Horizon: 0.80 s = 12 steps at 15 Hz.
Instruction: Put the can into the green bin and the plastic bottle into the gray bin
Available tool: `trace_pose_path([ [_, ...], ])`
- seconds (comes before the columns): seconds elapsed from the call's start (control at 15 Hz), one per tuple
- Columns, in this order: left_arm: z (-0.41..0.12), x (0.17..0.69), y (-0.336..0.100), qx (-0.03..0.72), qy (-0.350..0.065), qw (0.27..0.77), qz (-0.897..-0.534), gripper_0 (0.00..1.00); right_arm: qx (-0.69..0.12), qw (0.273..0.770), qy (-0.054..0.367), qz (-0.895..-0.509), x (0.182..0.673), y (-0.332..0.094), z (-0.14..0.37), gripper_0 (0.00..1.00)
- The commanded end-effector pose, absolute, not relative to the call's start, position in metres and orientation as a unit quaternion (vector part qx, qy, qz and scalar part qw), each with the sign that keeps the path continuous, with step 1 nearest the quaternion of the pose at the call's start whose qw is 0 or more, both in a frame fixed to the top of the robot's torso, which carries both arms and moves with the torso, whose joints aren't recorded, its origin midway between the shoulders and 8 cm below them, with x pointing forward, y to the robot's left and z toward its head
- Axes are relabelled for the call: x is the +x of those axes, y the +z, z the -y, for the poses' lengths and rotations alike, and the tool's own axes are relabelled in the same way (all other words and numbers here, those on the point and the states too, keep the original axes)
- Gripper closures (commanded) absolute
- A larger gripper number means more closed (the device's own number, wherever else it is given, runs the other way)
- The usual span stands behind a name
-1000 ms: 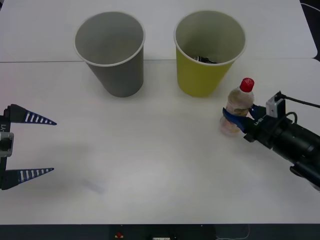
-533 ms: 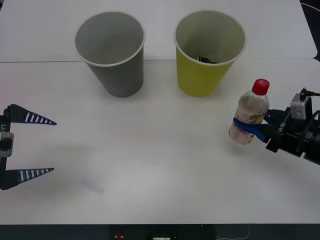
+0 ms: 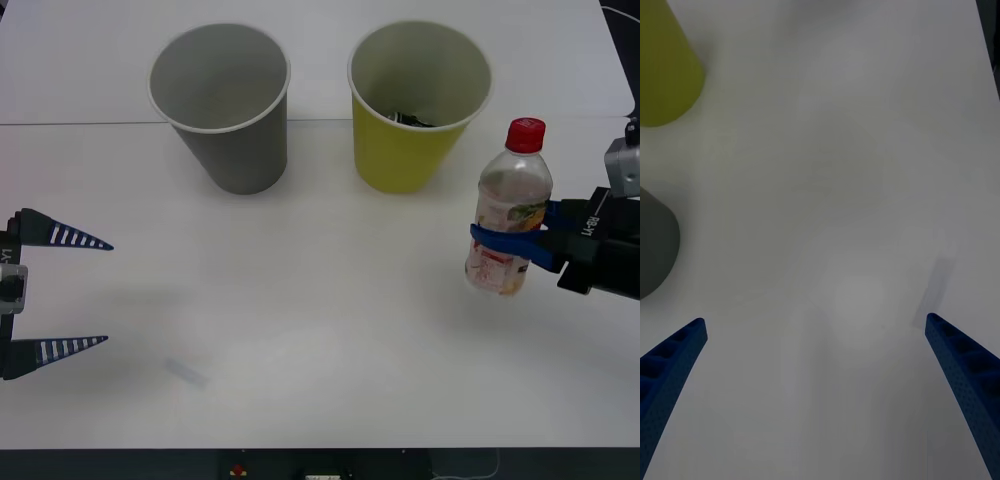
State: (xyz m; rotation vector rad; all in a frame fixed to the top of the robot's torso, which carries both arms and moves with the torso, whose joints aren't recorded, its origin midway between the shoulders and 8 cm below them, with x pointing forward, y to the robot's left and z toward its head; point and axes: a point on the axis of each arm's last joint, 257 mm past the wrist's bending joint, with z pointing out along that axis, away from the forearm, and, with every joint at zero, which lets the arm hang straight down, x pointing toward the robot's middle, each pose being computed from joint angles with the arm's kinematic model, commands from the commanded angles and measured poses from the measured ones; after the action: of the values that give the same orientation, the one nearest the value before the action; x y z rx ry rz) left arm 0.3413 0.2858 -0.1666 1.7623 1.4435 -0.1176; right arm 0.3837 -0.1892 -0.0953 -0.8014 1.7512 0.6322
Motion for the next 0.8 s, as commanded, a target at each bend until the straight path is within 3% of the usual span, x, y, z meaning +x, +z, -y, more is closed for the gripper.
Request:
trace_pose_path([
  [0.07,-0.286,0.341,-0.167,0.702,-0.047,0.417,-0.575,0.0,-0.339,0.514,0.27,-0.74,0.369,-0.076,0.169,1.0],
  [0.33,-0.286,0.341,-0.167,0.702,-0.047,0.417,-0.575,0.0,-0.358,0.49,0.284,-0.742,0.36,-0.052,0.135,1.0],
  [0.8,-0.286,0.341,-0.167,0.702,-0.047,0.417,-0.575,0.0,-0.429,0.509,0.252,-0.702,0.397,-0.013,0.087,1.0],
])
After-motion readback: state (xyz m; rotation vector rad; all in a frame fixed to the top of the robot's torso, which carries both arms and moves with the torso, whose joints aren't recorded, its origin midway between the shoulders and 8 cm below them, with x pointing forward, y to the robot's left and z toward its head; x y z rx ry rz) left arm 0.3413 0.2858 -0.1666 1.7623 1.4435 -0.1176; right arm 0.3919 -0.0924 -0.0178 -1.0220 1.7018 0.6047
